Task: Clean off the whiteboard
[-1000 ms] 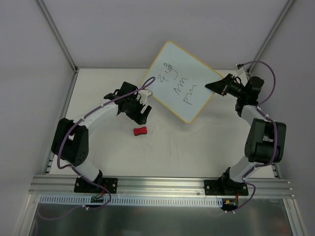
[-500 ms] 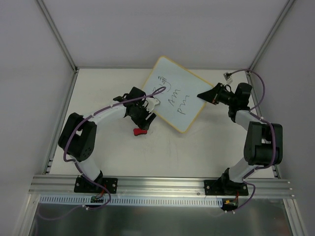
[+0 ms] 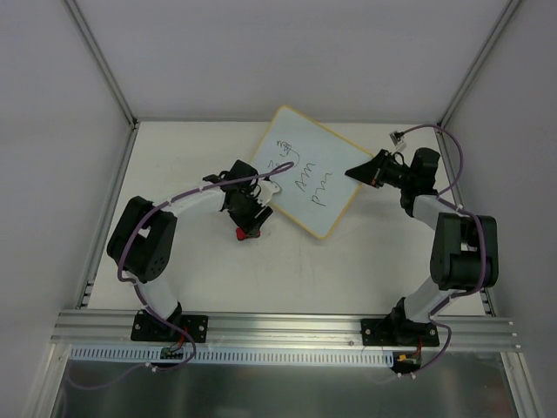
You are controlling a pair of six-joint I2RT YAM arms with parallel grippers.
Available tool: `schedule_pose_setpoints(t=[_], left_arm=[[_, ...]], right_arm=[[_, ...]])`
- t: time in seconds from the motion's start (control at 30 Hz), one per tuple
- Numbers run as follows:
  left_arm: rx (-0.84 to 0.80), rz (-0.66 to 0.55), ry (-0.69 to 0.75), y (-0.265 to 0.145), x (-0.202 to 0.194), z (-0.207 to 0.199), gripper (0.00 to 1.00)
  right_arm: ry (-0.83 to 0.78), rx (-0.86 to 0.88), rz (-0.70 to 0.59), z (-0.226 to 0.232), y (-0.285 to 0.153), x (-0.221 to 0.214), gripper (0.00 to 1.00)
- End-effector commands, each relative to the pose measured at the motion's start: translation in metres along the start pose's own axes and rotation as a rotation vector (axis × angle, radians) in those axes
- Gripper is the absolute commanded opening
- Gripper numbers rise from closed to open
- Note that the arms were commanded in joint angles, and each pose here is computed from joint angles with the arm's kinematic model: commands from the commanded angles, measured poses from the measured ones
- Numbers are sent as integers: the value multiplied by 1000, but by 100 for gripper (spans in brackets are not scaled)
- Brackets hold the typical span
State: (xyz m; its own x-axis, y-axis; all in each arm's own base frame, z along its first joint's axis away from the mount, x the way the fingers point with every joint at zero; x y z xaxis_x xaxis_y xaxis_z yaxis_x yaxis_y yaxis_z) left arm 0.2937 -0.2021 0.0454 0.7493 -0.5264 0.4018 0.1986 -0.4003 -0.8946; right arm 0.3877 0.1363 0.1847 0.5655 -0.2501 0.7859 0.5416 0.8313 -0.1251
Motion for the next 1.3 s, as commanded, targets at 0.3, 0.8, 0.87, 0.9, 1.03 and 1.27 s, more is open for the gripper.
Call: schedule_pose_setpoints(t=[0.3,0.8,0.87,0.9,1.03,1.27], left_arm=[[36,47,29,8,-16,1,54],[46,58,26,8,-22,-4,17],[71,38,19,3,-17,-2,13],[77,14,13,-3,-12,-2,11],[115,-99,-39,-27,14,1,1],[82,-448,-276,-76,86,20,1]], right_arm=[[-109,72,-33,17,3,16,0],[-115,58,-23,14,5,6,0],[-115,52,-22,15,5,3,0],[-113,47,-20,15,6,1,0],[-130,29,-19,20,5,-2,0],[-178,-10,25,30,10,-28,0]])
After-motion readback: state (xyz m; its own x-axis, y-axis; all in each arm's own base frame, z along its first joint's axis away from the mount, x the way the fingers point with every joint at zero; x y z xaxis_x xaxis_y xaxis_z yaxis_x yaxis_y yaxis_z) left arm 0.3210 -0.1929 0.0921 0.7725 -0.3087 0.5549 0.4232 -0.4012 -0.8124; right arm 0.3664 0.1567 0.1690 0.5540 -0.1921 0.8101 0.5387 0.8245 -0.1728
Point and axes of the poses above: each gripper's point midway between its finger pads, its own y axis out along the fingers, its own z axis along the line the jaws close on, x = y × z, the point moved 1 cm from there along -y, back along the fingers, and after that the axes turned 14 degrees about -y, right-handed, at the moved point
